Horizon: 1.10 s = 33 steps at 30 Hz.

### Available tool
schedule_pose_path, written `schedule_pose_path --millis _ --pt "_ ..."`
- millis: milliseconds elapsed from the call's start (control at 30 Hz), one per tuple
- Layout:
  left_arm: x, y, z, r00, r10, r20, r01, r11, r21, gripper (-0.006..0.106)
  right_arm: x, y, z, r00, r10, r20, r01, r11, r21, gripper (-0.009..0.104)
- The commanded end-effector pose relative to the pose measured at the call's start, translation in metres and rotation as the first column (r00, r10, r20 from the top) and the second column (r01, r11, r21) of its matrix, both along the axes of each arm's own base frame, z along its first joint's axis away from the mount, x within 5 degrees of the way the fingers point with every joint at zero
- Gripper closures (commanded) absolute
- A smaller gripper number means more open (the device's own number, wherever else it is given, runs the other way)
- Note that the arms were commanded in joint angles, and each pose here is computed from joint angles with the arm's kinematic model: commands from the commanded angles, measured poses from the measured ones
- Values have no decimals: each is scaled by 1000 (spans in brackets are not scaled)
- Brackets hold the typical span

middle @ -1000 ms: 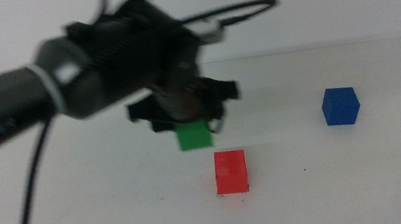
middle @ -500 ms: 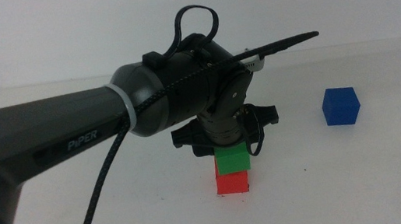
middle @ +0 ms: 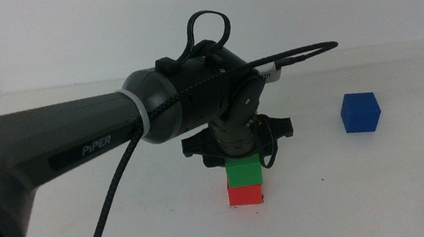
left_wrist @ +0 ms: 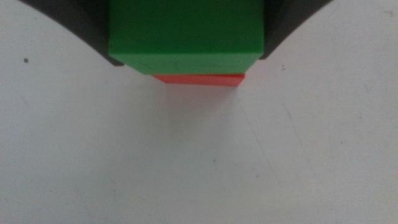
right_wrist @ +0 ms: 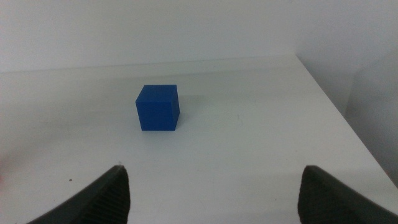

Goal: Stack red cubes first, then green, then blue cubes in a specific spot.

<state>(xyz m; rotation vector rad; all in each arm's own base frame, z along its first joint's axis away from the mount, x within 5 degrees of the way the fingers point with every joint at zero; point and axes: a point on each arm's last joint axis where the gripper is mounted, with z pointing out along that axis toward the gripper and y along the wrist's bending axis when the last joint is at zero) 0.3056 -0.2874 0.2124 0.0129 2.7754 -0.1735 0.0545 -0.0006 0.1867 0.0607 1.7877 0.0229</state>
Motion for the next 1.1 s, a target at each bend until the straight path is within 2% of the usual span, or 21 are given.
schedule_pose_path --millis 0,67,233,300,400,500,567,700,767,833,933,1067 --pt "0 0 -6 1000 3 -23 -3 1000 10 54 0 0 0 1000 -6 13 6 1000 -7 7" --pt "1 0 -6 1000 0 -15 0 1000 11 38 0 0 0 1000 -6 13 6 1000 -7 7" --pt "1 0 -4 1000 -29 -3 29 999 17 6 0 0 0 1000 -6 13 6 1000 -7 7" --pt "0 2 6 998 -58 9 57 998 15 7 0 0 0 1000 -6 13 6 1000 -7 7" --pt "-6 10 36 974 -212 77 208 976 60 7 0 0 0 1000 -6 13 6 1000 -7 7" --pt "-21 31 83 904 -412 116 395 907 143 7 0 0 0 1000 -6 13 6 1000 -7 7" --pt "-40 50 116 862 -493 116 473 866 163 7 0 0 0 1000 -6 13 6 1000 -7 7" --pt "-84 92 175 814 -557 164 528 827 191 7 0 0 0 1000 -6 13 6 1000 -7 7" --pt "-112 113 196 743 -609 277 586 792 170 7 0 0 0 1000 -6 13 6 1000 -7 7" --pt "-142 131 207 665 -625 409 640 759 118 7 0 0 0 1000 -6 13 6 1000 -7 7" --pt "-178 150 196 607 -629 486 709 704 27 7 0 0 0 1000 -6 13 6 1000 -7 7" --pt "-200 170 200 586 -597 548 706 708 17 7 0 0 0 1000 -6 13 6 1000 -7 7"
